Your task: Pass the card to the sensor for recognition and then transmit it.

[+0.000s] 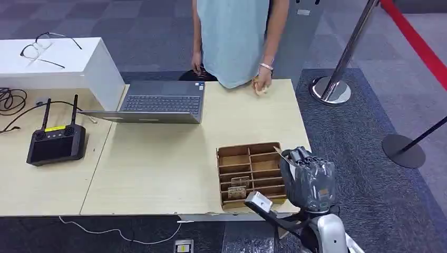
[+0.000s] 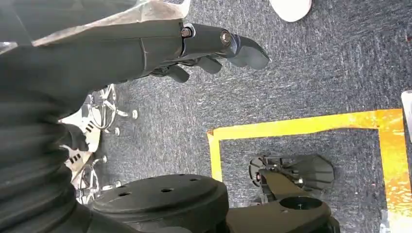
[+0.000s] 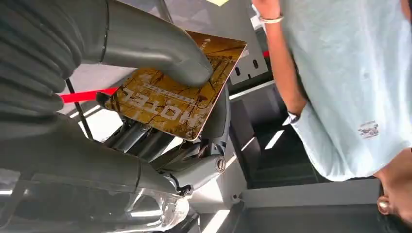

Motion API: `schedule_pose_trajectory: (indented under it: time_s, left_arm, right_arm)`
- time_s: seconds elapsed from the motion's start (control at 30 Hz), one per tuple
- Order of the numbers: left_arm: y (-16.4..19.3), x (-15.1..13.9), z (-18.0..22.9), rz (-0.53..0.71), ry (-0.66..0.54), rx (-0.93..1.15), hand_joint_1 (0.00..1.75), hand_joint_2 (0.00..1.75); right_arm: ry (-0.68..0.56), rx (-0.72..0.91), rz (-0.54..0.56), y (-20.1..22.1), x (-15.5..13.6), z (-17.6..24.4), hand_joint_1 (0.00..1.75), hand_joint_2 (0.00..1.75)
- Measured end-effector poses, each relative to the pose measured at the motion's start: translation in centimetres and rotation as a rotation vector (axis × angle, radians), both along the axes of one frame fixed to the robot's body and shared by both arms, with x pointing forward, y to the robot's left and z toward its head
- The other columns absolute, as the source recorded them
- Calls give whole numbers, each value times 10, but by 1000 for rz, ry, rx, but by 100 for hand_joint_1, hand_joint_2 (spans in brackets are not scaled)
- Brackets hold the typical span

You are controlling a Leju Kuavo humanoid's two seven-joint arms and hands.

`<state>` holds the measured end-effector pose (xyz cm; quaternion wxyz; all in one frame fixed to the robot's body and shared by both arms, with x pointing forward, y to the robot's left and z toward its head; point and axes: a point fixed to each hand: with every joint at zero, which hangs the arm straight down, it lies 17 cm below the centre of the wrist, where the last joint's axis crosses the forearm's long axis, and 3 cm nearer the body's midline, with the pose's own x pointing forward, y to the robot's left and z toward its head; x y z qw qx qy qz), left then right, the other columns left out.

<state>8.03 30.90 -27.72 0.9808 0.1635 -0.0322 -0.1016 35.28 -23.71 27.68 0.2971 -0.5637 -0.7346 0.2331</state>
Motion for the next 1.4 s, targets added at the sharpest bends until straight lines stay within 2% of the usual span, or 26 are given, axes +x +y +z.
schedule_pose_trajectory:
  time_s: [0.4, 0.87, 1.4]
  left_arm:
    - [-1, 1, 0, -6, -4, -3, 0, 175]
    - [6, 3, 0, -44, -13, 4, 0, 175]
    - [18, 10, 1, -106, -32, 20, 0, 175]
  right_arm:
    - [25, 25, -26, -12, 1, -6, 175, 175]
    - [16, 26, 5, -12, 18, 0, 175, 175]
    - [41, 85, 18, -15, 60, 2, 175, 175]
